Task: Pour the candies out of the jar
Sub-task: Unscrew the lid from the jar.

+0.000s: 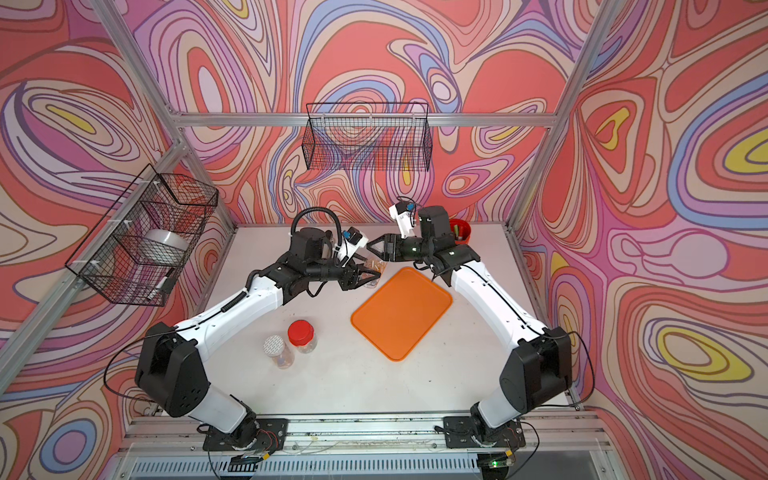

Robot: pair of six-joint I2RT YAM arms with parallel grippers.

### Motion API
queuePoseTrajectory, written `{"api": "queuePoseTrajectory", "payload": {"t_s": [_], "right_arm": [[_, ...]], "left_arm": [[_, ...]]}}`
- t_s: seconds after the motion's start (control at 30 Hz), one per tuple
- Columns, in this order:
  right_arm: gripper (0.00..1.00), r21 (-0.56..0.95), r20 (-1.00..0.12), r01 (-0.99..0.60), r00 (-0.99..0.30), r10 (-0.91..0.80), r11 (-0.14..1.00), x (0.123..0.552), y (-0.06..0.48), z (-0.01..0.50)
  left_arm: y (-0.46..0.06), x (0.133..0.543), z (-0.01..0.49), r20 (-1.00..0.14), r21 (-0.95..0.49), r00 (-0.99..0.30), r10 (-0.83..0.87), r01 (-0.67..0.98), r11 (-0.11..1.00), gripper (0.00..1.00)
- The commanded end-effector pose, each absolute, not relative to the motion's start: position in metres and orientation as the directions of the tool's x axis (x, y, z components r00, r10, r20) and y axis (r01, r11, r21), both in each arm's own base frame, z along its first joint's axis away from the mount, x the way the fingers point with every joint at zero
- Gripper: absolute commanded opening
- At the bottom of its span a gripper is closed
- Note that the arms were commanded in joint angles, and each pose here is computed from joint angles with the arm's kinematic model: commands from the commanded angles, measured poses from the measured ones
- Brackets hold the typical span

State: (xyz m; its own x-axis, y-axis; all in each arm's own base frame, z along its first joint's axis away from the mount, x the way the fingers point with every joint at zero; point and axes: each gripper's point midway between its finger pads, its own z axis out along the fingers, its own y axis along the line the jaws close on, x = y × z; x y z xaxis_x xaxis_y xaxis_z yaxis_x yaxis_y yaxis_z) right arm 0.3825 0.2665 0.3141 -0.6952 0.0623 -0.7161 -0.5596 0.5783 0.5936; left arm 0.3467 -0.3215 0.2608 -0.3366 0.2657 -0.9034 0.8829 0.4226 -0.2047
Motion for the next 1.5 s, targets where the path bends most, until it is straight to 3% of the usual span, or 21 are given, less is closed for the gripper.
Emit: {"api": "queuePoseTrajectory", "payload": {"t_s": [0.0,0.13,0.4,0.67,0.87,0.97,1.03,1.13,1.23,1.3,1.4,1.47], "right_arm": [[0.27,0.562,-0.77,-0.611,-0.633,0.083,0.557,0.374,0.265,0.345],[0.26,0.54,-0.778,-0.611,-0.624,0.067,0.579,0.375,0.265,0.34],[0.25,0.527,-0.789,-0.616,-0.611,0.067,0.585,0.375,0.266,0.342],[0.25,0.553,-0.782,-0.623,-0.617,0.087,0.554,0.372,0.269,0.348],[0.24,0.553,-0.777,-0.616,-0.624,0.081,0.562,0.371,0.268,0.343],[0.27,0.548,-0.776,-0.607,-0.626,0.08,0.575,0.372,0.266,0.342],[0.35,0.541,-0.777,-0.598,-0.624,0.08,0.592,0.373,0.263,0.342],[0.37,0.525,-0.787,-0.597,-0.612,0.079,0.606,0.375,0.261,0.346],[0.3,0.499,-0.801,-0.635,-0.597,0.036,0.59,0.372,0.264,0.348],[0.28,0.466,-0.822,-0.71,-0.568,-0.037,0.528,0.363,0.27,0.348],[0.27,0.445,-0.85,-0.838,-0.506,-0.146,0.316,0.33,0.284,0.355],[0.26,0.441,-0.857,-0.866,-0.485,-0.177,0.235,0.317,0.286,0.359]], "left_arm": [[-0.324,0.351,0.258,-0.898,-0.215,-0.35,0.268,0.878,0.428,0.56],[-0.325,0.35,0.261,-0.9,-0.221,-0.352,0.257,0.877,0.426,0.69],[-0.329,0.35,0.261,-0.898,-0.249,-0.368,0.242,0.877,0.411,0.74],[-0.332,0.349,0.256,-0.895,-0.271,-0.38,0.235,0.88,0.391,0.53],[-0.332,0.348,0.259,-0.901,-0.263,-0.369,0.229,0.883,0.388,0.26],[-0.33,0.348,0.259,-0.901,-0.258,-0.367,0.23,0.881,0.396,0.21],[-0.329,0.348,0.257,-0.9,-0.255,-0.368,0.234,0.879,0.402,0.15],[-0.327,0.347,0.255,-0.898,-0.25,-0.368,0.241,0.878,0.409,0.0],[-0.327,0.342,0.257,-0.9,-0.248,-0.36,0.245,0.886,0.392,0.0],[-0.327,0.337,0.261,-0.906,-0.246,-0.347,0.243,0.898,0.365,0.0],[-0.324,0.329,0.269,-0.916,-0.261,-0.334,0.221,0.916,0.304,0.0],[-0.32,0.324,0.276,-0.921,-0.272,-0.331,0.205,0.923,0.272,0.0]]}}
